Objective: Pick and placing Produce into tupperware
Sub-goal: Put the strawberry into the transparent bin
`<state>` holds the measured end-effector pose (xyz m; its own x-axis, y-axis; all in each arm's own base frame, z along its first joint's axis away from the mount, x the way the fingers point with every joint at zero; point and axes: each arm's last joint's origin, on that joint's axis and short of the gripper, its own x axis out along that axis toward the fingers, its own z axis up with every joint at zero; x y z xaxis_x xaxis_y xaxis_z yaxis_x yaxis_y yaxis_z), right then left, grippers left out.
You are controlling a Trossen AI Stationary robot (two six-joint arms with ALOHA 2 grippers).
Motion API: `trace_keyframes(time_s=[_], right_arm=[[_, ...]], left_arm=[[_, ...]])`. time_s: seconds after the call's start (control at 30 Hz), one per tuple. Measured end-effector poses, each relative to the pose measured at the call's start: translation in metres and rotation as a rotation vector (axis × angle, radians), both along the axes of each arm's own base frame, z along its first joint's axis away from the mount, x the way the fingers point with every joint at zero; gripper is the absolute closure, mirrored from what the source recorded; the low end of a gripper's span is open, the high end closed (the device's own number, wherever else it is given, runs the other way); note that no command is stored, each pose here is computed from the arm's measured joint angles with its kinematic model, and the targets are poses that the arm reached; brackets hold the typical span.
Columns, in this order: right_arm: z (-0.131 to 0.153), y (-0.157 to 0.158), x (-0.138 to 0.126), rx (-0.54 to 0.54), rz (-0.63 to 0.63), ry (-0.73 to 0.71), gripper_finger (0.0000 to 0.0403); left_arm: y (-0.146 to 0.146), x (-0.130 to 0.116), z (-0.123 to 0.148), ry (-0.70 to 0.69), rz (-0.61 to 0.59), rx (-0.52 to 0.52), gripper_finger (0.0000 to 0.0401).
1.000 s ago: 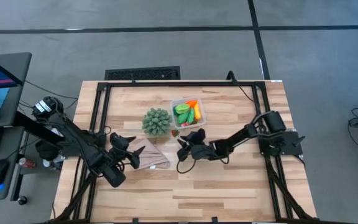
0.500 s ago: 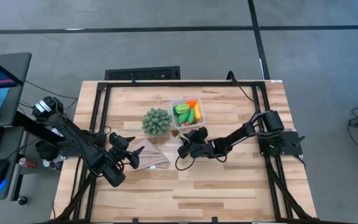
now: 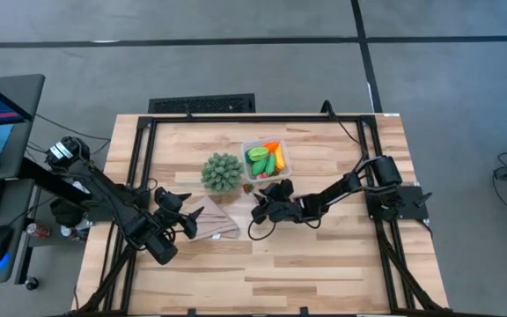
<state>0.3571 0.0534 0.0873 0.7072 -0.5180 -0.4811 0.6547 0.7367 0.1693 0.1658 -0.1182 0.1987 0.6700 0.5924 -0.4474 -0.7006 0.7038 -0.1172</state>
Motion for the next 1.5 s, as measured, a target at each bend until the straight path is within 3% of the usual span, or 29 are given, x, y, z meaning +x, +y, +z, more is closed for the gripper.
trace_keyframes(time_s=[0.43, 0.53, 0.77, 1.5], right_arm=[[-0.008, -0.001, 0.002, 0.01, -0.018, -0.013, 0.0301], [-0.023, 0.004, 0.001, 0.041, -0.039, -0.032, 0.0301], [-0.024, 0.021, 0.008, 0.013, -0.038, -0.069, 0.0301], [-0.025, 0.002, 0.01, -0.001, -0.09, -0.05, 0.0301]], left_arm=[[0.0, 0.0, 0.0, 0.001, -0.001, 0.0, 0.0101], [0.0, 0.0, 0.0, 0.003, -0.001, -0.003, 0.0101], [-0.003, -0.002, -0.002, 0.034, -0.018, -0.054, 0.0101], [-0.002, -0.002, -0.001, 0.021, -0.009, -0.058, 0.0101]])
